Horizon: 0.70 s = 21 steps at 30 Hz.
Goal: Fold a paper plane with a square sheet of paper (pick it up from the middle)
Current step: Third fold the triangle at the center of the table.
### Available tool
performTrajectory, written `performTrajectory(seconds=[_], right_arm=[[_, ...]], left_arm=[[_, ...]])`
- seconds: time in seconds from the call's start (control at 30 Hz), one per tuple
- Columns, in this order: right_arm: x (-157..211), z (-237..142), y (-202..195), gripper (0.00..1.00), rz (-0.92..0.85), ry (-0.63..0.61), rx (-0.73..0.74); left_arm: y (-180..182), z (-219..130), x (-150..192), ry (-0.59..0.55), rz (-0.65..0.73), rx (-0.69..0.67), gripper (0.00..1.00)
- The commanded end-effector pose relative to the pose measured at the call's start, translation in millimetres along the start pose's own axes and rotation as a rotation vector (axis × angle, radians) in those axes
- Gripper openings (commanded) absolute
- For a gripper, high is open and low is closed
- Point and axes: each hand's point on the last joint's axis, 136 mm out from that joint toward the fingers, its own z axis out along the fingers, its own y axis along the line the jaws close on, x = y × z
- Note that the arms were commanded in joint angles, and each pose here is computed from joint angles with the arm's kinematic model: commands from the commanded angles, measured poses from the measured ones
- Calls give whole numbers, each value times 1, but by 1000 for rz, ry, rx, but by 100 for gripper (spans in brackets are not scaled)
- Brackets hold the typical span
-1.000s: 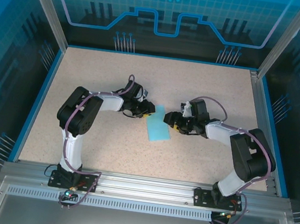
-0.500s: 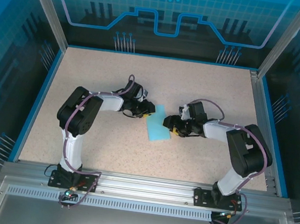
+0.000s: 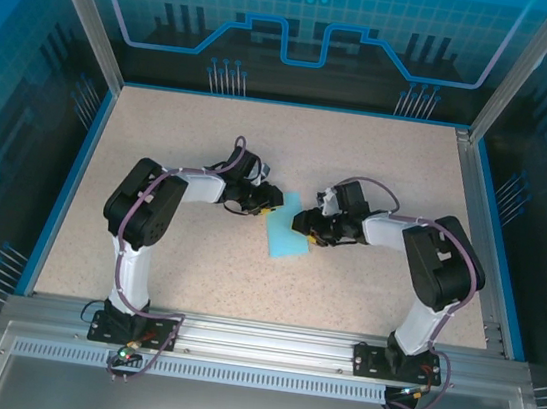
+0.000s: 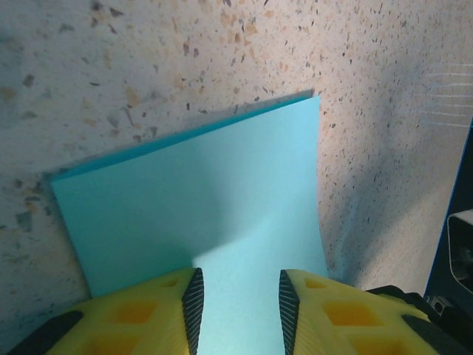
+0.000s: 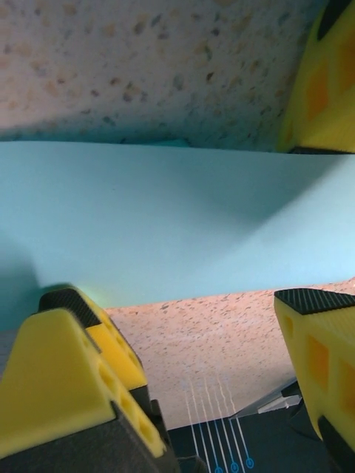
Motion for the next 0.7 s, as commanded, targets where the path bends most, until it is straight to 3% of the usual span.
performTrajectory(seconds=[0.0, 0.2, 0.4, 0.67], right_arm=[[-4, 4, 6, 41, -7, 10, -26], [-4, 7, 2, 18, 3, 22, -30], [0, 10, 0, 16, 27, 30, -31], [3, 13, -4, 14, 61, 18, -2]], left_arm=[[16, -3, 15, 57, -11, -61, 38], [-2, -17, 9, 34, 52, -36, 44], [-18, -35, 15, 21, 79, -1, 50], [-19, -34, 45, 57, 48, 12, 46]])
